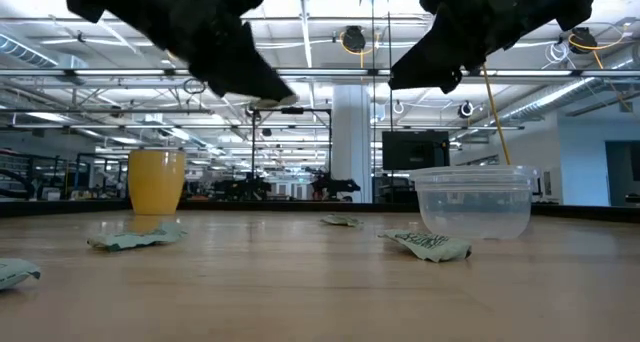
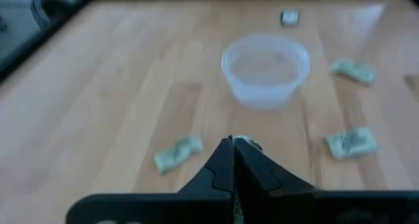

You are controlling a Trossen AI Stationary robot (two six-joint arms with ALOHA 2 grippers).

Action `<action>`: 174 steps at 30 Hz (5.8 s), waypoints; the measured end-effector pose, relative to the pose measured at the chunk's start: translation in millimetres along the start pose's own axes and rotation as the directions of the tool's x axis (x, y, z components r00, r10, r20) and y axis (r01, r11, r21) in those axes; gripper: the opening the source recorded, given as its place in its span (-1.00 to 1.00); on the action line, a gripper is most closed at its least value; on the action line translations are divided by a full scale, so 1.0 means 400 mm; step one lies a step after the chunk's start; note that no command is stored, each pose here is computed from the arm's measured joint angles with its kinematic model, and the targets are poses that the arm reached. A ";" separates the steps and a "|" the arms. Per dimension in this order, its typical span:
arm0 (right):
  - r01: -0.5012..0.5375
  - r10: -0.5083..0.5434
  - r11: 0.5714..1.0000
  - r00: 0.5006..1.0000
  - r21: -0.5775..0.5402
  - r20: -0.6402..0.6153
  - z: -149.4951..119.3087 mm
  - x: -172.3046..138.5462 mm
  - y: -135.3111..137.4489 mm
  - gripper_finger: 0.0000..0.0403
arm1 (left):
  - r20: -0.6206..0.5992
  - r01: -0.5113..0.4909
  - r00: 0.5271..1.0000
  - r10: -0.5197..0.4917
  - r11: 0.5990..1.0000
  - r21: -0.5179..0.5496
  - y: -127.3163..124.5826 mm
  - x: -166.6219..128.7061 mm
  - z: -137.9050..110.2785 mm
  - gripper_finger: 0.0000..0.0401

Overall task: Pick and place Stevia / Truvia into bins
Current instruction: Put the stevia packet into the transparent container, then put the truvia packet into the transparent container

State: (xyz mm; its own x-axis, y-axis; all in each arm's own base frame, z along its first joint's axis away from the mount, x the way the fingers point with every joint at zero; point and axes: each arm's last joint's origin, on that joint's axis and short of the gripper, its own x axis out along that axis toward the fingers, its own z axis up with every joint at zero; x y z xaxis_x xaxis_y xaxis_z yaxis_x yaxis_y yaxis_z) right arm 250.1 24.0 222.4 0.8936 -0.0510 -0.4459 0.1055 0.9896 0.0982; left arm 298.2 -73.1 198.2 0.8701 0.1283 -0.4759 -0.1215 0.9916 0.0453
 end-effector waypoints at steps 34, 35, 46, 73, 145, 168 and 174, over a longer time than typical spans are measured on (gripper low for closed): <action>-0.032 0.015 0.997 0.967 0.064 0.254 -0.044 -0.110 -0.001 -0.18 | 0.067 0.198 0.977 -0.201 0.979 0.048 0.007 0.399 0.102 -0.91; -0.030 0.013 0.997 0.968 0.064 0.251 -0.049 -0.109 -0.002 -0.18 | 0.061 0.208 0.976 -0.211 0.977 0.051 0.002 0.412 0.099 -0.88; -0.022 0.010 0.998 0.976 0.053 0.219 -0.086 -0.109 -0.010 -0.18 | -0.013 0.231 0.973 -0.231 0.968 0.098 -0.011 0.434 0.081 -0.79; -0.433 0.454 0.890 0.872 0.145 -0.184 -0.200 -0.214 0.131 -0.18 | -0.008 0.237 0.971 -0.239 0.961 0.145 -0.013 0.369 0.145 -0.30; -0.104 0.177 0.977 0.878 0.185 -0.444 -0.343 -0.183 0.203 -1.00 | -0.077 -0.290 0.956 0.283 0.951 -0.105 0.165 -0.303 0.365 -0.30; 0.010 0.011 0.996 0.971 -0.085 0.237 -0.100 -0.077 0.122 -1.00 | -0.049 -0.282 0.959 0.279 0.934 -0.219 0.198 -0.429 0.356 -0.30; -0.028 0.027 0.999 1.000 -0.024 -0.013 -0.166 -0.030 0.100 -1.00 | -0.051 -0.283 0.959 0.278 0.934 -0.221 0.198 -0.428 0.356 -0.30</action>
State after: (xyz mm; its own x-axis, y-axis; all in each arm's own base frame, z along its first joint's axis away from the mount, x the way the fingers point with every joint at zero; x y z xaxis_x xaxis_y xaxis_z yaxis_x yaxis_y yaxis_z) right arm 214.8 73.1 172.7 0.8905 -0.0223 -0.4545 0.0702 0.9936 0.0889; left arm 207.5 -14.0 408.4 0.7766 0.3982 -0.4882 -0.4646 0.8853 -0.0169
